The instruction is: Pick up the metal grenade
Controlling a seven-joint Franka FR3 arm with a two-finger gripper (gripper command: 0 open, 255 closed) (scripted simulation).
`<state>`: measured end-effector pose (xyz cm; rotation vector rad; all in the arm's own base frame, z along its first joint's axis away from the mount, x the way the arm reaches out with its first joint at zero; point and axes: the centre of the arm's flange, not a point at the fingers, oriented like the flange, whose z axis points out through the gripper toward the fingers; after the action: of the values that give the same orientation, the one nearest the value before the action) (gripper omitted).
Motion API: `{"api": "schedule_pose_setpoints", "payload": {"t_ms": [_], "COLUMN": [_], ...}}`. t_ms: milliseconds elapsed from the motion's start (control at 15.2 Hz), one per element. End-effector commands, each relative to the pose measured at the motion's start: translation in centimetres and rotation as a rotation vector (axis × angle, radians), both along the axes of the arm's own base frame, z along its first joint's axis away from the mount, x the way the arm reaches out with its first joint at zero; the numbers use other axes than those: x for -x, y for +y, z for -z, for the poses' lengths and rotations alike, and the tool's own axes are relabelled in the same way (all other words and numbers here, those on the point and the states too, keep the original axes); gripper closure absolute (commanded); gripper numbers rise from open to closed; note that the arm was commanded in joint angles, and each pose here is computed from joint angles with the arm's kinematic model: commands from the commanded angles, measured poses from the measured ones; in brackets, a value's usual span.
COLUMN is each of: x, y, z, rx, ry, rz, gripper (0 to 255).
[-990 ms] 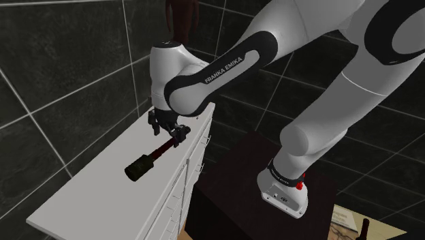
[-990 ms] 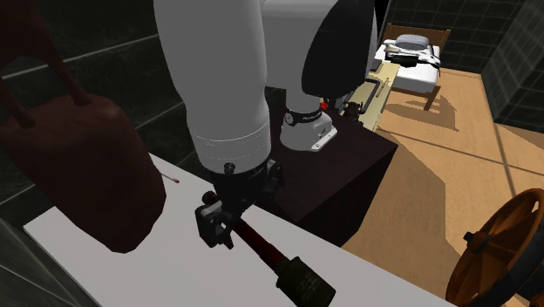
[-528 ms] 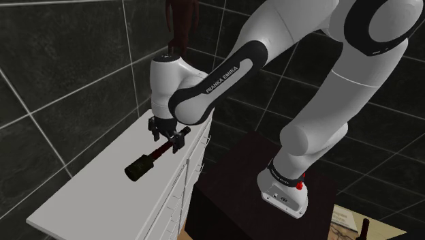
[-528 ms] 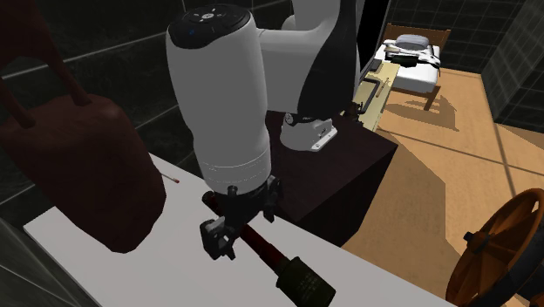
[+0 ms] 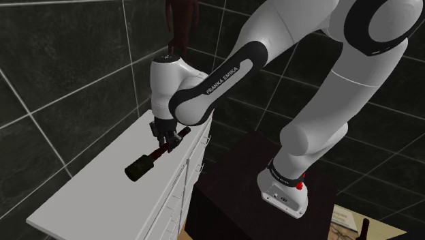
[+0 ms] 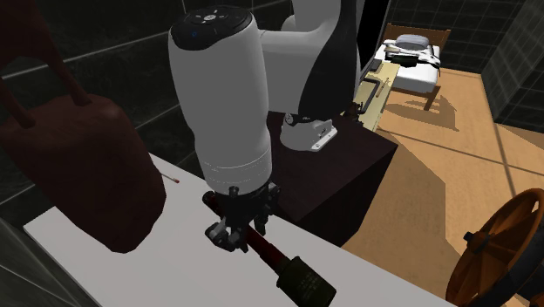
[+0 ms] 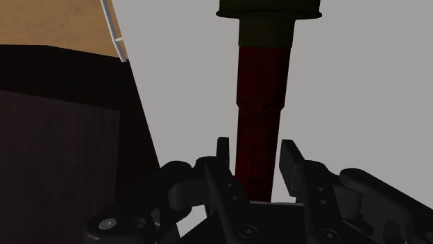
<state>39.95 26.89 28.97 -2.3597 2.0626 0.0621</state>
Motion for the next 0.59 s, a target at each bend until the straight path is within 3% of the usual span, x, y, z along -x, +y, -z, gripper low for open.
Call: {"api": "schedule_pose_setpoints", "payload": {"t_ms": [0, 528], "x": [0.0, -0.1], "y": [0.0, -0.1], "z": [0.0, -3.7], "rx": [0.0, 0.0], "ry": [0.001, 0.001], "rz": [0.0, 0.0], "gripper": [255, 255]}}
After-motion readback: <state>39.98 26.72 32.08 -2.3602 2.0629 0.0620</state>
